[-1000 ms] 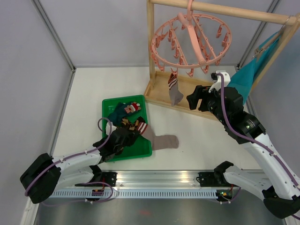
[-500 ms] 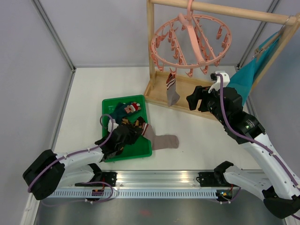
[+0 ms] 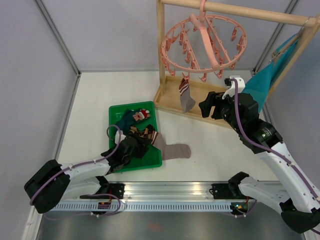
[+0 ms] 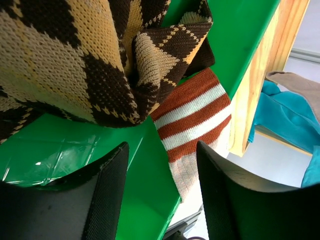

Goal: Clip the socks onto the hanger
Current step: Pick up the sock from the bin.

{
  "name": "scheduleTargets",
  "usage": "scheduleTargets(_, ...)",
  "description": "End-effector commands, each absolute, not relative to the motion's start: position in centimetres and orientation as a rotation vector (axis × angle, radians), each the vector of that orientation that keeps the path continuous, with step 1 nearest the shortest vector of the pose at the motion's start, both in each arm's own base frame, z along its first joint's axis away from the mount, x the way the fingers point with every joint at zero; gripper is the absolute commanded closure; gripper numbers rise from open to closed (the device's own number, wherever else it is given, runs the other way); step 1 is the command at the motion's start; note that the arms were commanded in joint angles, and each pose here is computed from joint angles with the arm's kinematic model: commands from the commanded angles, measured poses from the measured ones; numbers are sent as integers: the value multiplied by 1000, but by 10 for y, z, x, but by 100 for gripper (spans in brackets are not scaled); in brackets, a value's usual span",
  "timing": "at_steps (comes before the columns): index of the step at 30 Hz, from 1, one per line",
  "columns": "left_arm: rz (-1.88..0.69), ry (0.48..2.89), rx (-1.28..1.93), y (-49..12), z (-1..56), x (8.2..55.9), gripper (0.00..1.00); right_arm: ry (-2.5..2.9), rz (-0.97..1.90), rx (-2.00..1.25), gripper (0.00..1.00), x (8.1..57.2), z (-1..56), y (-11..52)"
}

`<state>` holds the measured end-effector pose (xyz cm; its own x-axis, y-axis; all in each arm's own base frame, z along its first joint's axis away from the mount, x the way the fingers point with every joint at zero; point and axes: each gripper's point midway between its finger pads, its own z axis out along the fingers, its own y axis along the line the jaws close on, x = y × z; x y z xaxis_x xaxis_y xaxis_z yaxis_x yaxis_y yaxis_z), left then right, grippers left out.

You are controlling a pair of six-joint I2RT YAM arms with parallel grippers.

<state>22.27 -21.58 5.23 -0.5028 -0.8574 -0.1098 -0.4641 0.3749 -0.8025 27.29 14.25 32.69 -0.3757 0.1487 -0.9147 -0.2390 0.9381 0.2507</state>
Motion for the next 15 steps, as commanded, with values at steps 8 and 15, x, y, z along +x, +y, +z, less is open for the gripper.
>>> scheduleTargets(8, -1143, 2034, -1256, -230, 59, 228, 35, 1875, 428, -54, 19, 276, 337, 145)
scheduleTargets(15, -1223, 1940, -1324, -236, 65, 234, 34, 1879, 425, -56, 20, 277, 336, 146)
